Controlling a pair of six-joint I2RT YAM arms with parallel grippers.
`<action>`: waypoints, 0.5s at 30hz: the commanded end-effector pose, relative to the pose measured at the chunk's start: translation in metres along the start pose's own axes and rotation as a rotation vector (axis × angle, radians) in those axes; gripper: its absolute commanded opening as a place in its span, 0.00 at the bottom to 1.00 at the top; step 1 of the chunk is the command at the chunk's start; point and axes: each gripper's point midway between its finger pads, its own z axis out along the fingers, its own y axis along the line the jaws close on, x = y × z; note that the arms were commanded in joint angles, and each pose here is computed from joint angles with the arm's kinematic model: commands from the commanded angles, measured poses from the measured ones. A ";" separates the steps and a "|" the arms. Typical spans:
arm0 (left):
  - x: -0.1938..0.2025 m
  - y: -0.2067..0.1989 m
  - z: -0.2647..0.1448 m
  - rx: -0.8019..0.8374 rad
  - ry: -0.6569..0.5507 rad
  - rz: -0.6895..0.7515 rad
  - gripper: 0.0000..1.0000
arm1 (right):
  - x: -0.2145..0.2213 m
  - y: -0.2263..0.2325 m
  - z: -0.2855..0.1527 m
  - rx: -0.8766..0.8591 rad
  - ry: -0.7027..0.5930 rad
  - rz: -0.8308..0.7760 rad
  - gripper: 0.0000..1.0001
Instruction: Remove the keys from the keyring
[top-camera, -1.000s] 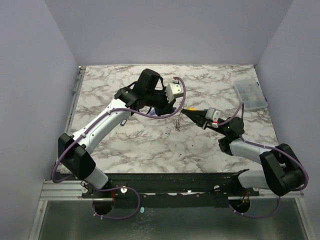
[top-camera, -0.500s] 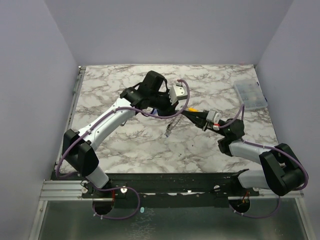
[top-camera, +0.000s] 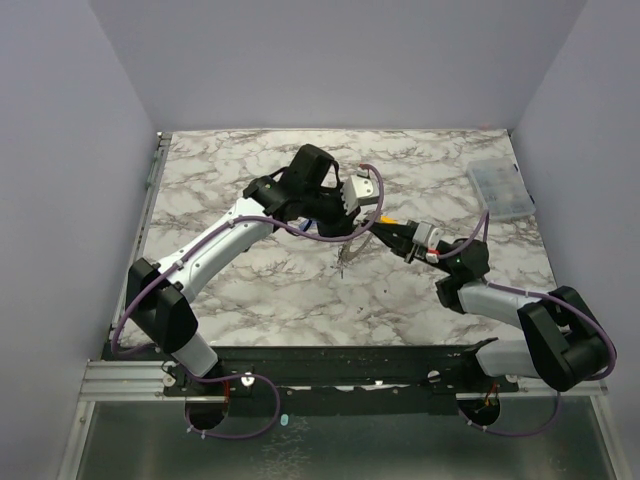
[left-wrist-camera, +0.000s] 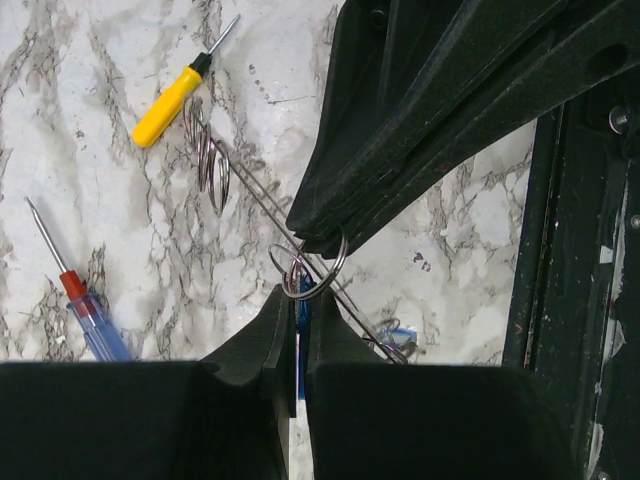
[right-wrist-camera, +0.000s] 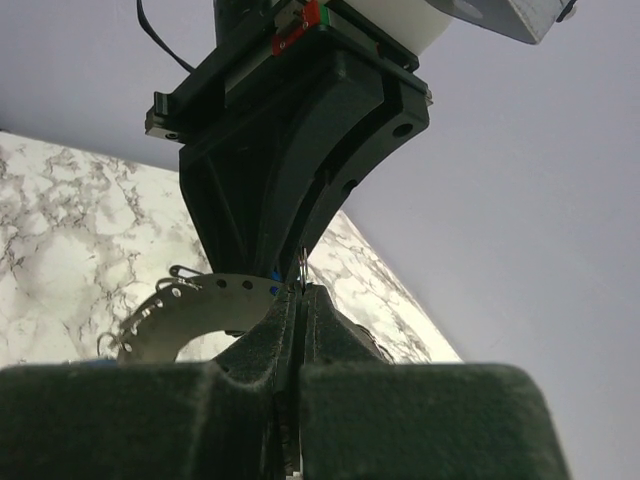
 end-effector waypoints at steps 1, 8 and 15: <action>-0.008 -0.007 -0.009 0.012 -0.012 0.024 0.00 | -0.013 -0.008 0.000 0.042 -0.046 -0.085 0.00; -0.011 -0.002 -0.029 -0.041 -0.025 0.027 0.00 | -0.009 -0.011 -0.003 0.070 -0.029 -0.109 0.01; -0.016 -0.001 -0.038 -0.060 -0.037 0.038 0.00 | -0.005 -0.012 -0.003 0.073 -0.015 -0.107 0.01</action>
